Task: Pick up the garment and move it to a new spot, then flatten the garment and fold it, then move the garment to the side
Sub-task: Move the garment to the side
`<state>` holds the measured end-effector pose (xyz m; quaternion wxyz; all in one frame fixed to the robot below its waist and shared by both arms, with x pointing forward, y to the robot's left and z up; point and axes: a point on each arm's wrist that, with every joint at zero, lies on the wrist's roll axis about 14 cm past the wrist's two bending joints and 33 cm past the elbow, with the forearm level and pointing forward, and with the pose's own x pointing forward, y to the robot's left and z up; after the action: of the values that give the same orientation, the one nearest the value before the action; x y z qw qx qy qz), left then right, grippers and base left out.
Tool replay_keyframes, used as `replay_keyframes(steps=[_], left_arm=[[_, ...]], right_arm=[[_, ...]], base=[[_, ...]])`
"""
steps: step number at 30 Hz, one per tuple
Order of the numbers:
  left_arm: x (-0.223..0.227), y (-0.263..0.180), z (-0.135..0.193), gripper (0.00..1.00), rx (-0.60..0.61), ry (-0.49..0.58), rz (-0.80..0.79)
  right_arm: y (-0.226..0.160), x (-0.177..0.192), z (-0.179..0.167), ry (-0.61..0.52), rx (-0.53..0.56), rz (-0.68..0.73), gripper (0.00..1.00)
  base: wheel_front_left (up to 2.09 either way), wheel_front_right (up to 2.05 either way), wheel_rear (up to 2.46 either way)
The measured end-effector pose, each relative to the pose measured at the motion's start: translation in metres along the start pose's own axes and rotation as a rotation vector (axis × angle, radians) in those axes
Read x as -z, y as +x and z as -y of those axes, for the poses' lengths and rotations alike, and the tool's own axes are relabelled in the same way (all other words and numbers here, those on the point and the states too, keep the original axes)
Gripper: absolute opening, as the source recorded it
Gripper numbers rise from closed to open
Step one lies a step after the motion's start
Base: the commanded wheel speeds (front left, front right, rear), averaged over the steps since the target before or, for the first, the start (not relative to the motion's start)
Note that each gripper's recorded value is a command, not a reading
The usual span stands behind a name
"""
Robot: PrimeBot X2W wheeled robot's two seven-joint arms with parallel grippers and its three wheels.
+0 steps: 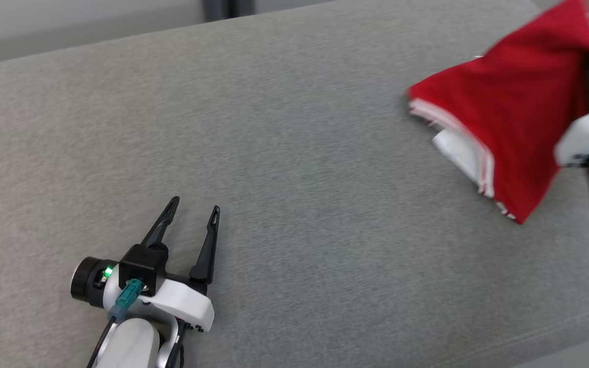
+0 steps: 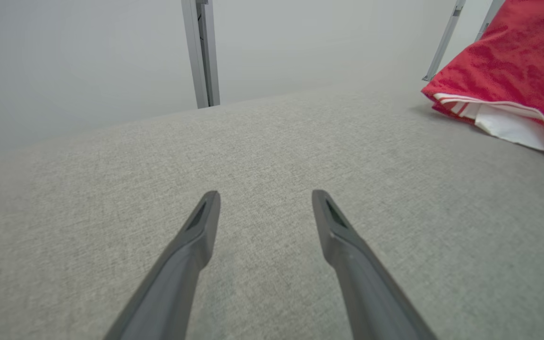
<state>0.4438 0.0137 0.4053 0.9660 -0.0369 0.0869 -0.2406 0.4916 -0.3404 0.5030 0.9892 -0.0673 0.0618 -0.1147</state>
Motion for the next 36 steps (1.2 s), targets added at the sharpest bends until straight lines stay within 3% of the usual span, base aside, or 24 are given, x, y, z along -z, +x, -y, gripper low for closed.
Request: replay_keyframes(steps=[5,11,12,13,14,18,24,29,36], left_arm=[[0.002,-0.009,-0.023,1.00,-0.060,0.010,-0.006],[0.008,-0.016,-0.040,1.00,-0.103,0.019,-0.021],[0.008,-0.016,-0.042,1.00,-0.108,0.019,-0.020],[0.008,-0.017,-0.044,1.00,-0.114,0.020,-0.021],[0.008,-0.018,-0.046,1.00,-0.119,0.020,-0.022],[0.006,-0.019,-0.049,1.00,-0.128,0.022,-0.016],[-0.005,-0.021,-0.048,1.00,-0.135,0.030,0.008],[-0.015,-0.026,-0.050,1.00,-0.153,0.038,0.030],[-0.030,-0.044,-0.063,1.00,-0.225,0.035,0.061]], right_arm=[[0.012,0.010,0.047,-0.040,0.118,-0.048,0.00],[0.016,0.036,0.069,-0.068,0.191,-0.147,0.00],[0.014,0.040,0.075,-0.062,0.214,-0.163,0.20],[0.012,0.043,0.080,-0.076,0.229,-0.175,0.81],[0.009,0.047,0.085,-0.081,0.249,-0.186,1.00],[0.007,0.044,0.082,-0.075,0.286,-0.150,1.00],[0.008,0.032,0.060,-0.069,0.254,-0.096,1.00],[0.015,-0.003,0.005,0.009,0.150,0.031,1.00],[-0.013,-0.003,-0.060,0.058,-0.031,0.087,1.00]], base=[[0.00,0.00,0.00],[0.00,0.00,0.00],[0.00,0.00,0.00],[0.00,0.00,0.00],[0.00,0.00,0.00],[0.00,0.00,0.00],[0.00,0.00,0.00],[0.00,0.00,0.00],[0.00,0.00,0.00]])
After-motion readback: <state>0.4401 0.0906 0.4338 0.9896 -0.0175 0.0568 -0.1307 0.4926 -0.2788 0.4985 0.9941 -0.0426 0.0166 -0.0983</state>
